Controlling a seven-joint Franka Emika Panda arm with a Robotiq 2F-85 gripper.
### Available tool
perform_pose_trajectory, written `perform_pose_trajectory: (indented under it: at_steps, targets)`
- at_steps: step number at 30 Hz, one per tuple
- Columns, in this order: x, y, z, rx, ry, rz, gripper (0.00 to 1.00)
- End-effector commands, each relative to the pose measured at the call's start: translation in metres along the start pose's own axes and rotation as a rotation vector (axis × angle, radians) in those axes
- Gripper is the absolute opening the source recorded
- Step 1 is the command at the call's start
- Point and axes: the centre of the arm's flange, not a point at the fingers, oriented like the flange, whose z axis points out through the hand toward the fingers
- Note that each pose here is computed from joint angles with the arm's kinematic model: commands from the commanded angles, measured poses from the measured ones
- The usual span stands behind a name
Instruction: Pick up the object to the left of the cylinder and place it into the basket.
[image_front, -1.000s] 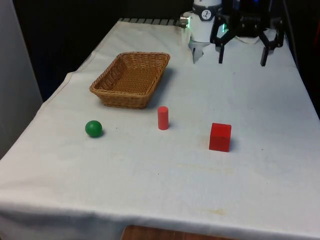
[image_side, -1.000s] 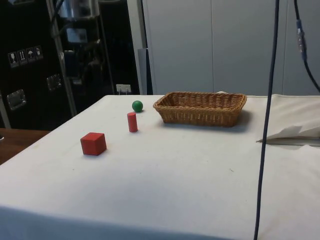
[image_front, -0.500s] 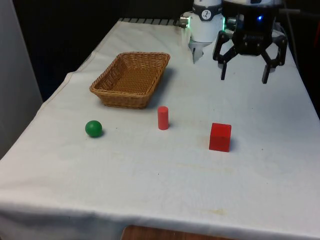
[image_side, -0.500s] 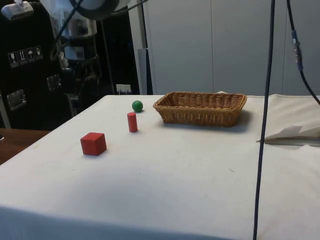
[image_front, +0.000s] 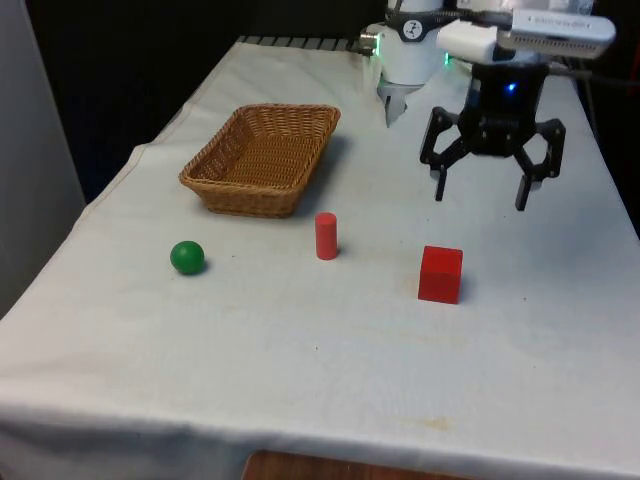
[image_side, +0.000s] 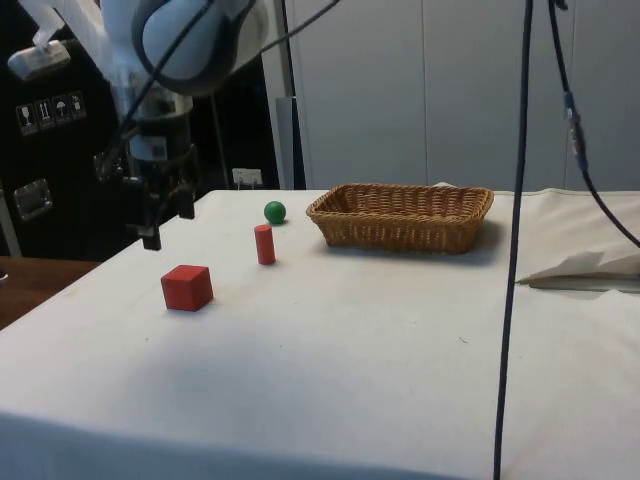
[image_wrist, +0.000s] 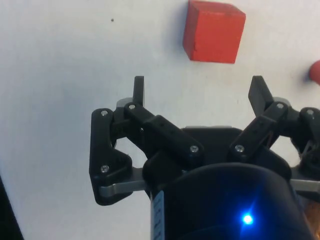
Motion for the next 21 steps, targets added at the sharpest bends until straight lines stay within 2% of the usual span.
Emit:
perform_pose_trajectory:
  at_steps: [1,3,4,11,12,13,20,21]
  targets:
    - [0.001,-0.001,0.007,0.011,0.002,0.002,1.00]
    - [0.001,0.001,0.007,0.000,-0.001,0.003,1.00]
    - [0.002,0.003,0.011,0.011,0.002,0.005,1.00]
    - [0.004,0.019,0.032,0.013,-0.005,0.018,1.00]
    - [0.003,0.019,0.030,0.004,-0.010,0.018,1.00]
    - [0.005,0.019,0.034,0.014,-0.006,0.018,1.00]
    - [0.006,0.022,0.050,0.020,-0.010,0.030,1.00]
    - [0.006,0.023,0.049,0.008,-0.016,0.031,1.00]
